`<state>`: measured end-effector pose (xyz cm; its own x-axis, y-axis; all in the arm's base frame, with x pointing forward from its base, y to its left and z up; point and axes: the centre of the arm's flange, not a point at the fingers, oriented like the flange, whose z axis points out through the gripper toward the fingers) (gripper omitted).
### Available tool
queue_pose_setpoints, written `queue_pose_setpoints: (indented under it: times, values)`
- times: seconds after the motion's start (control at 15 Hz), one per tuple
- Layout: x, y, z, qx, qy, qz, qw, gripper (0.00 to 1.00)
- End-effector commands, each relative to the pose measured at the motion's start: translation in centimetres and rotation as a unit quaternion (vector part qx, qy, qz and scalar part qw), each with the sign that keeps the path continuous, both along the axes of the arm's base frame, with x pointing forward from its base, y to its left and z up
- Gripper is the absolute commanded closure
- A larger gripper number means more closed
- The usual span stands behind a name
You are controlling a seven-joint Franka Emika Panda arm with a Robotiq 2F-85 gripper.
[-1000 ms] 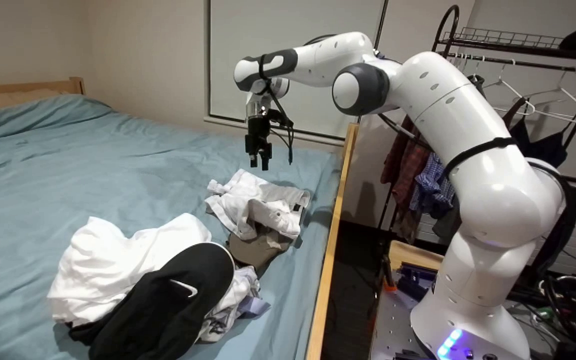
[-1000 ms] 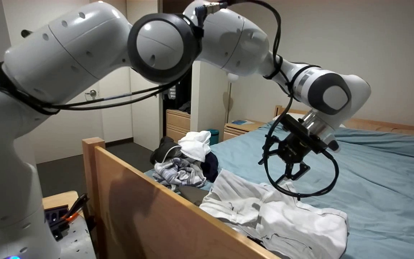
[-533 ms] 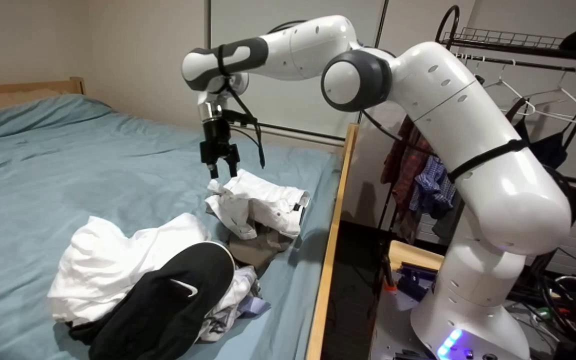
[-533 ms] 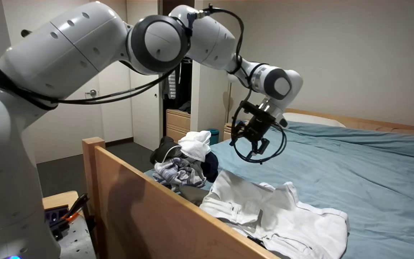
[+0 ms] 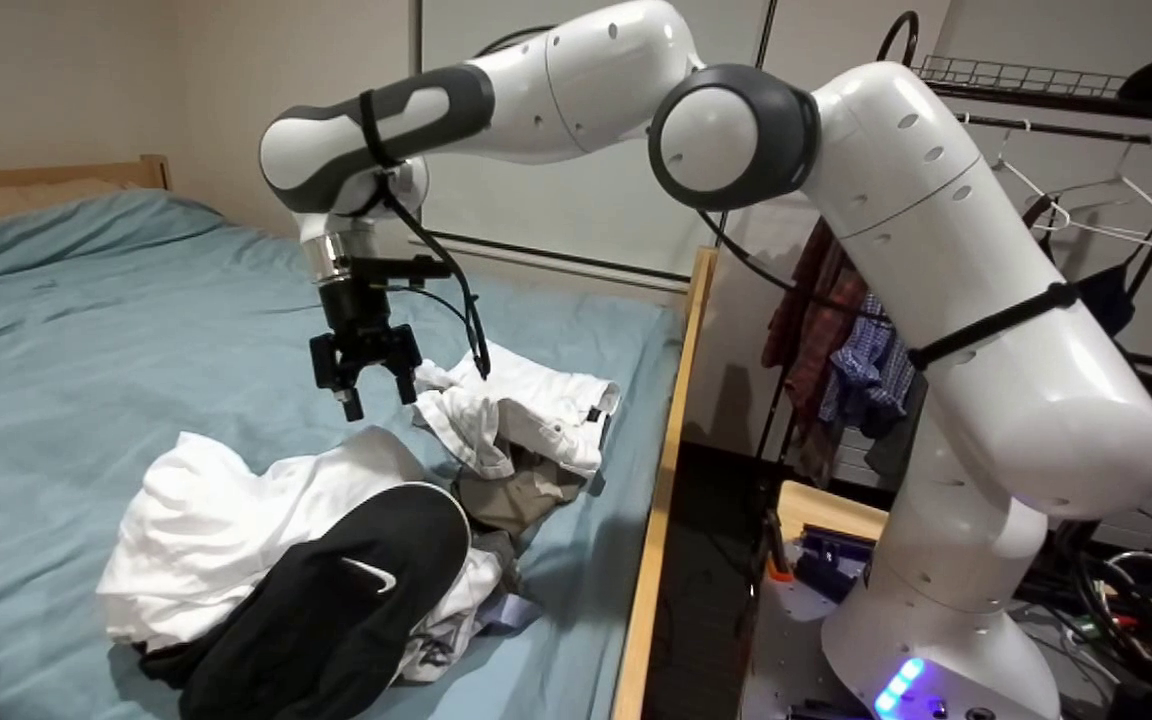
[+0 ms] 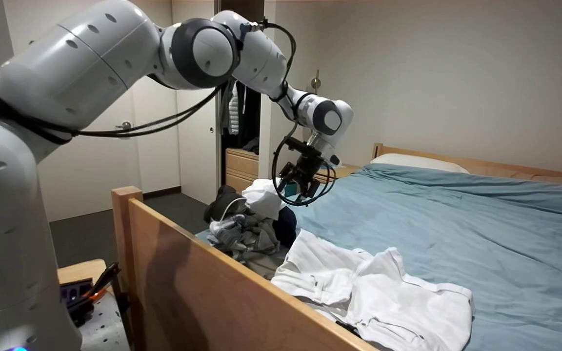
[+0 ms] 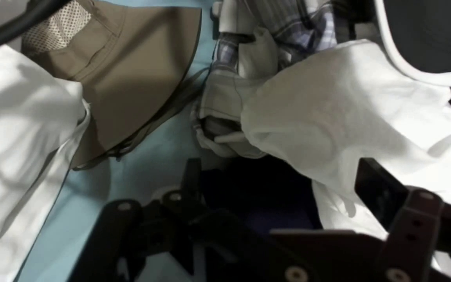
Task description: Fold the white pair of shorts
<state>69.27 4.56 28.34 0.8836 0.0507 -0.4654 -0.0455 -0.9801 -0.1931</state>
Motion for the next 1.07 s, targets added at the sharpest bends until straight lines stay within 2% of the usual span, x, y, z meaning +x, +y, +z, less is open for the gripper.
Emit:
queue_pose_setpoints:
  times: [0.0,0.07,0.2,0.4,0.6,0.8,0.87,0.93,1.0]
  values:
    - [0.0,-0.4,0.2,0.001,0.0,-0.003,1.0,0.0]
    - [0.0,-0.8,0.3,0.002,-0.001,-0.007,1.0,0.0]
    - [-0.2,-0.5,0.3,0.013,-0.006,-0.089,0.996,0.0]
    - [-1.7,-0.1,-1.4,0.017,-0.02,-0.162,0.9865,0.0]
    - [-4.8,-1.0,-4.6,0.012,-0.034,-0.235,0.9713,0.0]
    - [-8.3,-2.0,-6.8,0.012,-0.049,-0.304,0.9513,0.0]
    - [-8.6,-2.2,-7.3,0.019,-0.054,-0.327,0.9434,0.0]
    - [-2.5,-1.9,-8.2,0.007,-0.045,-0.282,0.9584,0.0]
    - [-3.2,-2.2,-8.7,0.007,-0.048,-0.295,0.9542,0.0]
